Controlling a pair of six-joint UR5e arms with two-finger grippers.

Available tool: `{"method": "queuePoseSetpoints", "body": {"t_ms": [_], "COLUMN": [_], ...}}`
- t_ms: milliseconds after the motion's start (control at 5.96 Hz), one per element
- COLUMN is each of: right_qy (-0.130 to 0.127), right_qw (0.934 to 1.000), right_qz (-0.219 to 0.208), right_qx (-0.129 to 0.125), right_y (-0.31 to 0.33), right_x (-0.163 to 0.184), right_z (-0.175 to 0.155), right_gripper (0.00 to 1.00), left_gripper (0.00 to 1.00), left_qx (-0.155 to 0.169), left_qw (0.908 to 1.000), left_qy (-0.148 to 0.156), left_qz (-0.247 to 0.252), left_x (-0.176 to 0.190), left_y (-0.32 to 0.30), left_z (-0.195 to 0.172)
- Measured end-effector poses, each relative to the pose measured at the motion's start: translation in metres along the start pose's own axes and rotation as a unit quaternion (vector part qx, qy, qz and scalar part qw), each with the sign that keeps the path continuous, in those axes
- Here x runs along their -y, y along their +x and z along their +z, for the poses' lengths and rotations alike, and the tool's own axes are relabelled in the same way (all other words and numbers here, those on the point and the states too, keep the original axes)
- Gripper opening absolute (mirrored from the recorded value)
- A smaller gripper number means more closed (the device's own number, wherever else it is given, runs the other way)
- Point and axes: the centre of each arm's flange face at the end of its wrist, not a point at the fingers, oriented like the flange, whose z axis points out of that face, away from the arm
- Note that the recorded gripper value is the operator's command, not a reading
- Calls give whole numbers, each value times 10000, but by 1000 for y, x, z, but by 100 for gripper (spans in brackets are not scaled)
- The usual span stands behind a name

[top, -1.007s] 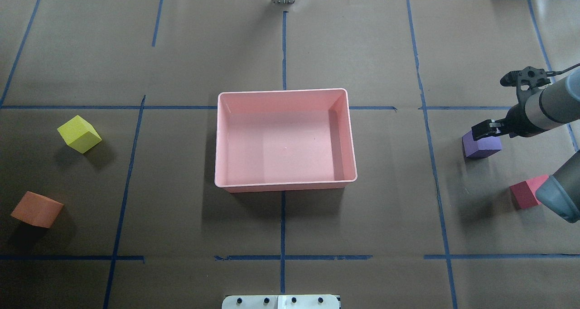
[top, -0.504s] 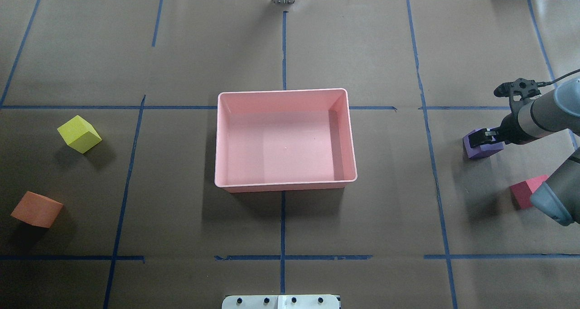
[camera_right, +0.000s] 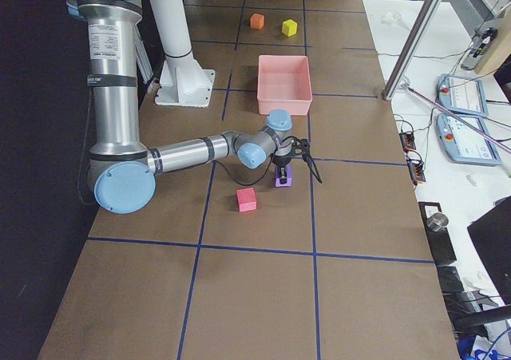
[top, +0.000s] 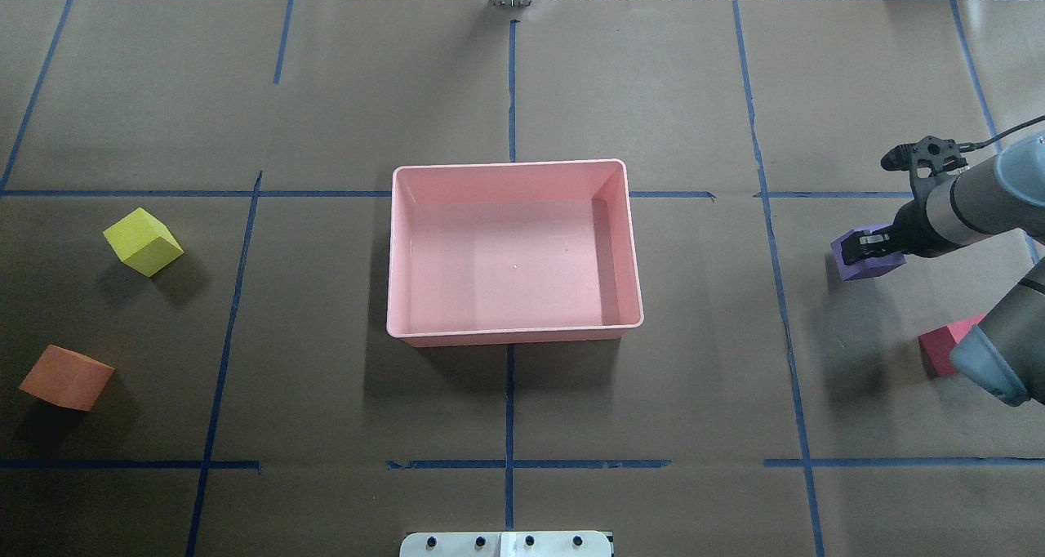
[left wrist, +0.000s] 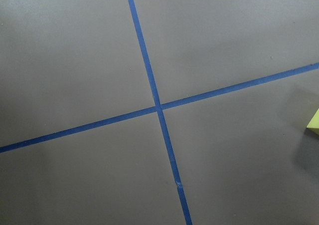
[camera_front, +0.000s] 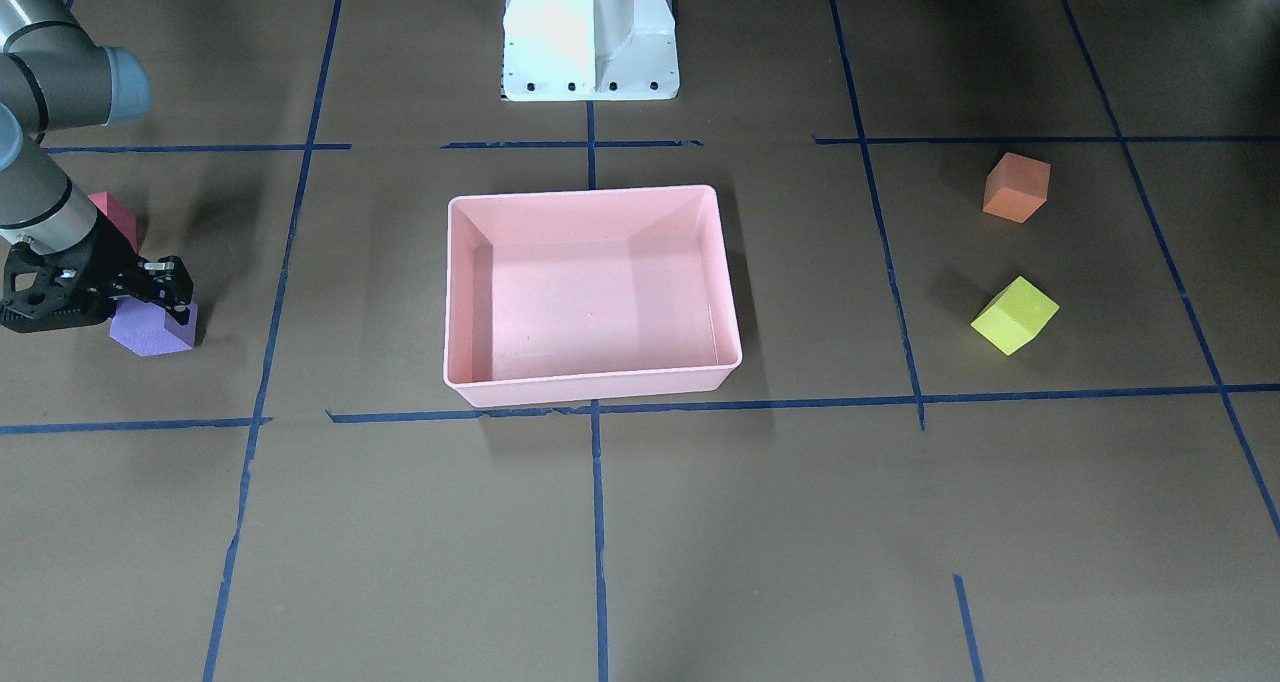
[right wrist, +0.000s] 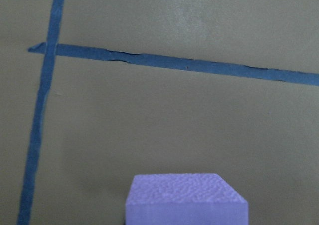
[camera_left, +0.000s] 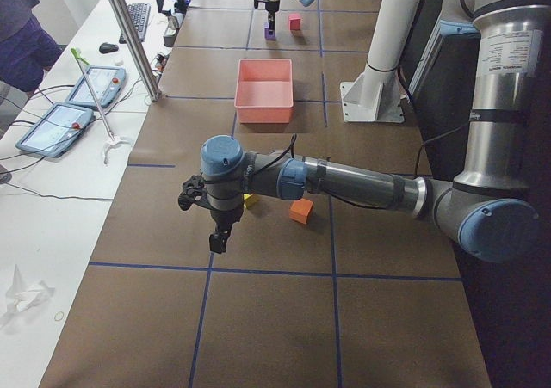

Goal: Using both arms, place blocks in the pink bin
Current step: 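Carry the purple cube with the right gripper and release it in the pink bin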

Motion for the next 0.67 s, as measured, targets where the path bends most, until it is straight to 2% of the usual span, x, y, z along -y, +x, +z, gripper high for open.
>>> {"method": "queuePoseSetpoints", "body": {"t_ms": [336, 672], "right_qy": [70, 85], "right_qw": [9999, 9979], "right_qz": [30, 557], "right_qx": [129, 332], "right_y": [-78, -206], "right_x": [29, 60], "right_z": [-68, -135], "right_gripper": [18, 18], "left_gripper": [100, 100], "left_qx": [-1, -1], "left_qw": [10000, 10000], "left_qy": [0, -3], "left_qz": [-7, -10], "left_x": [0, 0], "left_y": [0, 0], "left_z": [0, 0]}}
